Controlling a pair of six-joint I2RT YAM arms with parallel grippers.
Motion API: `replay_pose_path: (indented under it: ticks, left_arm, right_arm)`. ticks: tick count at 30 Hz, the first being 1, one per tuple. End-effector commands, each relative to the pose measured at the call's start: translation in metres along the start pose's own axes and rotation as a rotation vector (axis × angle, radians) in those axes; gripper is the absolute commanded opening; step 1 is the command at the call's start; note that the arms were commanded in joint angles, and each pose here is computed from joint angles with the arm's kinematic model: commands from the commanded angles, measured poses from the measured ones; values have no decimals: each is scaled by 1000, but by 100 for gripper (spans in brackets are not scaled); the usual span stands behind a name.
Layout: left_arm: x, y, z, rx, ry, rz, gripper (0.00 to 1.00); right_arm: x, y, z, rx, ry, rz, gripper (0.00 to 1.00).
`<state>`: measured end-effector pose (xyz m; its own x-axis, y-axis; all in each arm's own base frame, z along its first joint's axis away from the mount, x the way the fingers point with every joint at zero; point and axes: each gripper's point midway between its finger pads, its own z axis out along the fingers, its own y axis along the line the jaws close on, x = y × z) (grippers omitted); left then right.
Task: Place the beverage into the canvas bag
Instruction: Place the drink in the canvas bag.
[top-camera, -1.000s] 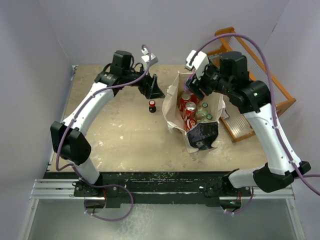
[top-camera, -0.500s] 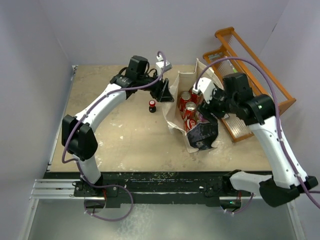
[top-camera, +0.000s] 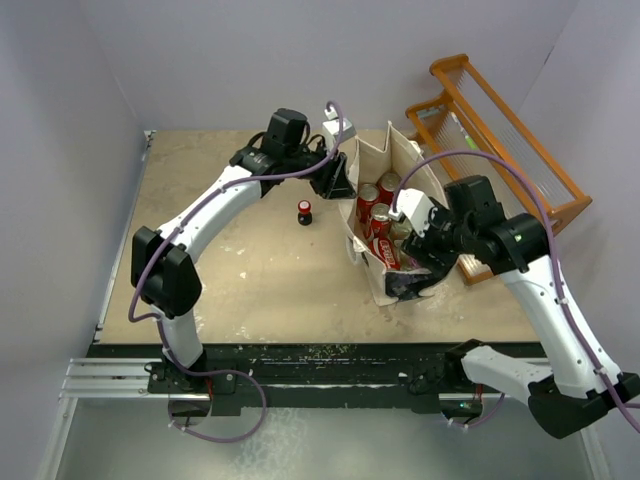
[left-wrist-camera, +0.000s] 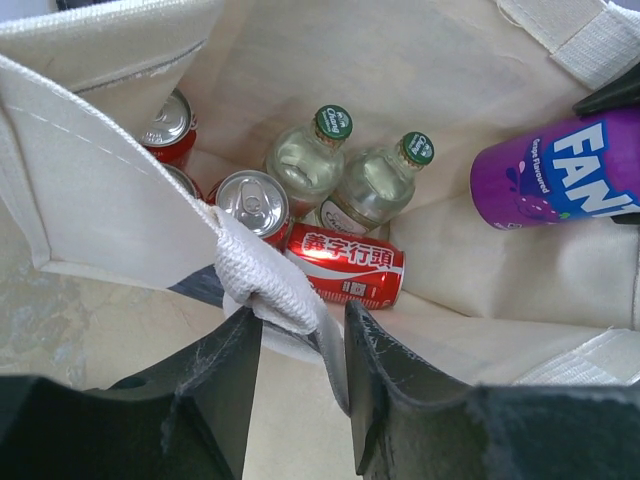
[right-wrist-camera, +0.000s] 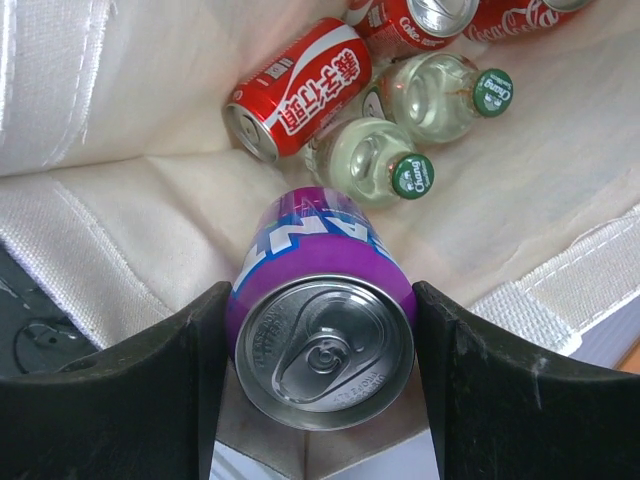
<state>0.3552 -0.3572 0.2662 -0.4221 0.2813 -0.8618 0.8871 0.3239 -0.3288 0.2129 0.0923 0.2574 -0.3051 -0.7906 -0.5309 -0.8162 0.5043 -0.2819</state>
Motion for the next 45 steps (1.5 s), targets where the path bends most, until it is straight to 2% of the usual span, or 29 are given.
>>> replay_pose_path:
  ticks: [1, 13, 19, 28, 33, 45]
  left_arm:
    - [-19, -4, 4, 9, -40, 72, 40]
    - [-16, -11, 3, 21, -30, 100, 37]
    - [-14, -10, 2, 21, -25, 103, 37]
    - [-11, -11, 3, 32, -19, 91, 36]
    - [-9, -11, 4, 34, -15, 86, 36]
    - [-8, -7, 7, 28, -12, 84, 35]
  right_arm:
    - [5, -6, -9, 71, 4, 39, 12]
    - [-91, -84, -9, 267, -242, 157, 12]
    - [-120, -121, 12, 281, -266, 215, 12]
    - [-115, -175, 48, 339, -240, 267, 11]
    - [-112, -178, 69, 310, -228, 263, 11]
    - [-73, -165, 107, 301, -154, 186, 10]
